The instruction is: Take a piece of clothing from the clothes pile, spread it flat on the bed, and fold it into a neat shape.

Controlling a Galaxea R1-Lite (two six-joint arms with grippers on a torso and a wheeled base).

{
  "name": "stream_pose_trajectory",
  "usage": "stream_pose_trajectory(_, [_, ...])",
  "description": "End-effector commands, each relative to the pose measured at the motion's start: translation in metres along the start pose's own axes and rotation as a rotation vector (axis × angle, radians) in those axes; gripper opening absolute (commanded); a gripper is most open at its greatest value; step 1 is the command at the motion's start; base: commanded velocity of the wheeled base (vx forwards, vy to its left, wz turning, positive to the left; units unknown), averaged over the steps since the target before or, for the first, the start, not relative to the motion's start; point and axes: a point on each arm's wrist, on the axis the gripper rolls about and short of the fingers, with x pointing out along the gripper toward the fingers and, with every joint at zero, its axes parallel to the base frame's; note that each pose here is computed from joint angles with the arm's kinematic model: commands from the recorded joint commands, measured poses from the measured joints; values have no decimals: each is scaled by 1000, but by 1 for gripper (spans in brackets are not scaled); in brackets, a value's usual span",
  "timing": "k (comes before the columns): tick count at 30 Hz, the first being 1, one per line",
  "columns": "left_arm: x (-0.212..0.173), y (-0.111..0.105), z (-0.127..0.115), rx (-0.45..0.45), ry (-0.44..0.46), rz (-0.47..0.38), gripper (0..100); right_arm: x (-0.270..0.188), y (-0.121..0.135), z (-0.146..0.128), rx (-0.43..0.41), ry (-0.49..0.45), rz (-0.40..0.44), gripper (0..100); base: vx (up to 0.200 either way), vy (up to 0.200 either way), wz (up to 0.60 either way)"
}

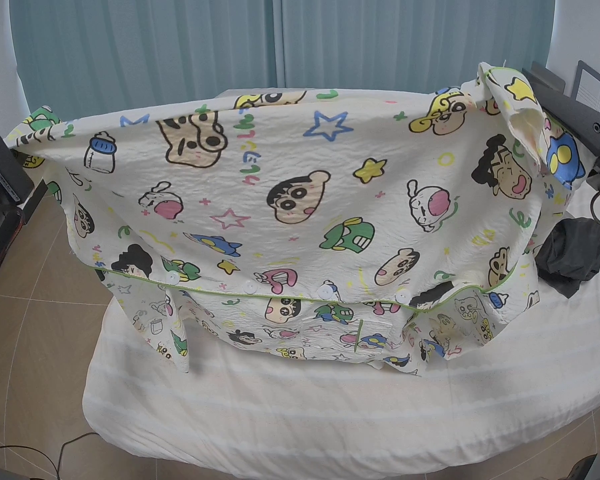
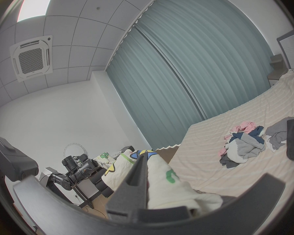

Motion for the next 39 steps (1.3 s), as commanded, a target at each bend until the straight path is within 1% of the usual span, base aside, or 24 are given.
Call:
stream_pose_trajectory(1, [-2,1,-1,0,4,1,0,-1,0,0,2,-1,2,0,0,0,0])
stream_pose_trajectory(6, [-5,2,-3,4,12,2,0,-2,1,1,0,-6,2,0,0,0,0])
stream_pose_trajectory(11, [-7,2,-4,4,12,0,0,-4,2,3,0,-12,7,0,-200,0,0])
stream_pose_trajectory(30, [-19,4,7,-9,-34,-5,0,-21,11,11,-10,-51,41,0,-200,0,0])
stream_pose_trajectory(36, [-26,6,5,-8,-29,-6,0,-27,13,11,-7,-54,55,0,-200,0,0])
stream_pose_trajectory(39, [-27,7,2,-5,-19,-3,0,-27,13,10,-7,-52,52,0,0,0,0])
